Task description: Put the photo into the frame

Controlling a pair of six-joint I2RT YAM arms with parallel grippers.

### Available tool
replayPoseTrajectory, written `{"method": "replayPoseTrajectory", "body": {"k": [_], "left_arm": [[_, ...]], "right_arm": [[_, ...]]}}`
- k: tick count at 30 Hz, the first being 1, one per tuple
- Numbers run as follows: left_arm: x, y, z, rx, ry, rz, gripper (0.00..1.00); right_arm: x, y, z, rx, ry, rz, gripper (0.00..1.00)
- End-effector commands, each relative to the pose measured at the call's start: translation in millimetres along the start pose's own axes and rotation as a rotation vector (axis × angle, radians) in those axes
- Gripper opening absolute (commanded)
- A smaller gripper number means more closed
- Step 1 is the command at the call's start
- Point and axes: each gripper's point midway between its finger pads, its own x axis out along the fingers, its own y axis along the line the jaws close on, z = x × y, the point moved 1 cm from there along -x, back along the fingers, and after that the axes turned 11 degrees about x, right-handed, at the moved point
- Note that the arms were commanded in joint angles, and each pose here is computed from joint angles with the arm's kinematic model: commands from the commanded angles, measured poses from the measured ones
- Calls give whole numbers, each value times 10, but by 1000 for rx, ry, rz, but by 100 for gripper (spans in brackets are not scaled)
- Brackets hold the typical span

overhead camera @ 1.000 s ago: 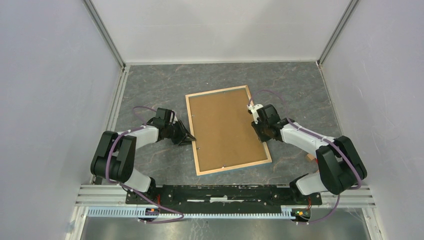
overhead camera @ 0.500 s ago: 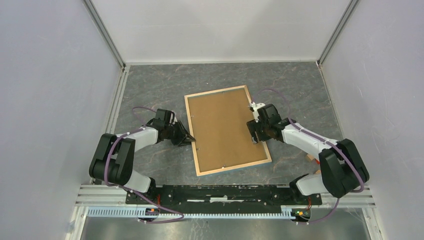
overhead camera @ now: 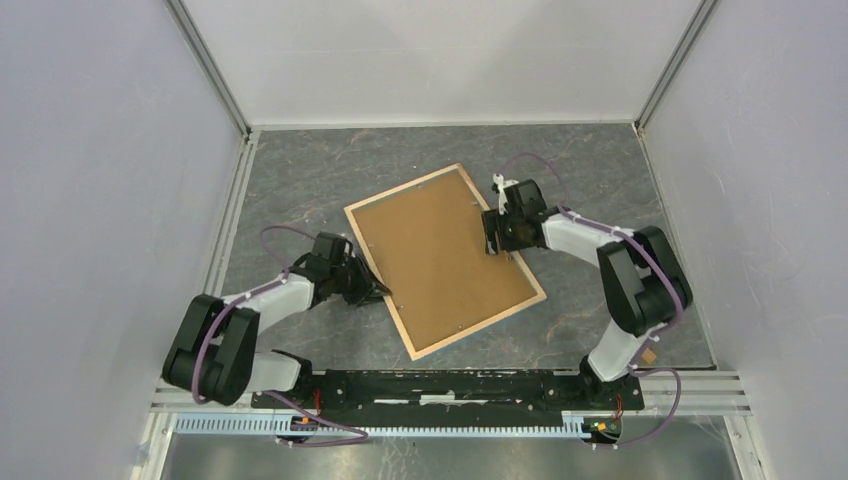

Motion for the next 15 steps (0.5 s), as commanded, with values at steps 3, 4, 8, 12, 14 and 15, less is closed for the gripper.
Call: {"method": "replayPoseTrajectory", "body": {"k": [3,4,8,12,14,15], "left_arm": [[7,-421,-661,87,56,-16,6],[16,-522,-758,105,63,-32,7],[26,-883,-1023,190,76,-131,27],[-37,-1109,-1143,321,125,-207,53],[-100,-1153,-1113,363,110,-222,65],[-145,-1174,-1089,385,95,-230,72]], "right_arm": [[358,881,740,-35,-115,233,72],[401,961,812,-41,-118,244,72],[544,1136,1102,-77,-96,222,73],[362,1002,1275,-134,-104,111,74],[187,843,1276,-157,-114,31,75],[80,754,1242,-163,-120,-6,75]]}}
